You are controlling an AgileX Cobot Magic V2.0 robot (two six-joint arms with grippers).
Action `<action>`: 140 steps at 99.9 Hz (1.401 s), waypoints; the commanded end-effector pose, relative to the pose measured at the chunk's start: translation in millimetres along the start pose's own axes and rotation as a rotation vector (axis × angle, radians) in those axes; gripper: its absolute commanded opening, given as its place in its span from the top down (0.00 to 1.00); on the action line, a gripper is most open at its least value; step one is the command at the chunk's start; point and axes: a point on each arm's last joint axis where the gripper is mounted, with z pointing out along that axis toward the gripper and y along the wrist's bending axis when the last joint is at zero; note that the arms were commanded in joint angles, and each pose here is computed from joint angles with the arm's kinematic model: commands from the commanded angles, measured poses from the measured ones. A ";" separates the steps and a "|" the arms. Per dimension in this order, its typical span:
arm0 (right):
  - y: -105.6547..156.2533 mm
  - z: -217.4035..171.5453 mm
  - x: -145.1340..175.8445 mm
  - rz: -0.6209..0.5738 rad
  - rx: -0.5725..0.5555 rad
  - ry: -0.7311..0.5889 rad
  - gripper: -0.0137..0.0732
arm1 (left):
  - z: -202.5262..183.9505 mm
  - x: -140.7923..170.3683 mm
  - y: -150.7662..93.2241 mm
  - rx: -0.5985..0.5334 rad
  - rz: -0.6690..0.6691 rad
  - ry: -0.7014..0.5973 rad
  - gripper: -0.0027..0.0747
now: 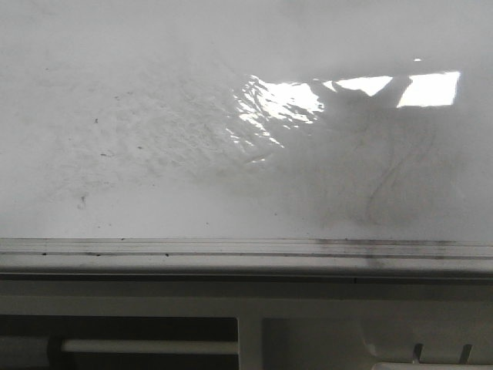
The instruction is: Write number 8 on whiteboard
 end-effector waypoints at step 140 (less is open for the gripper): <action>5.9 85.2 76.9 -0.167 0.025 0.201 0.89 | -4.2 1.9 9.2 -0.093 -0.073 -0.039 0.99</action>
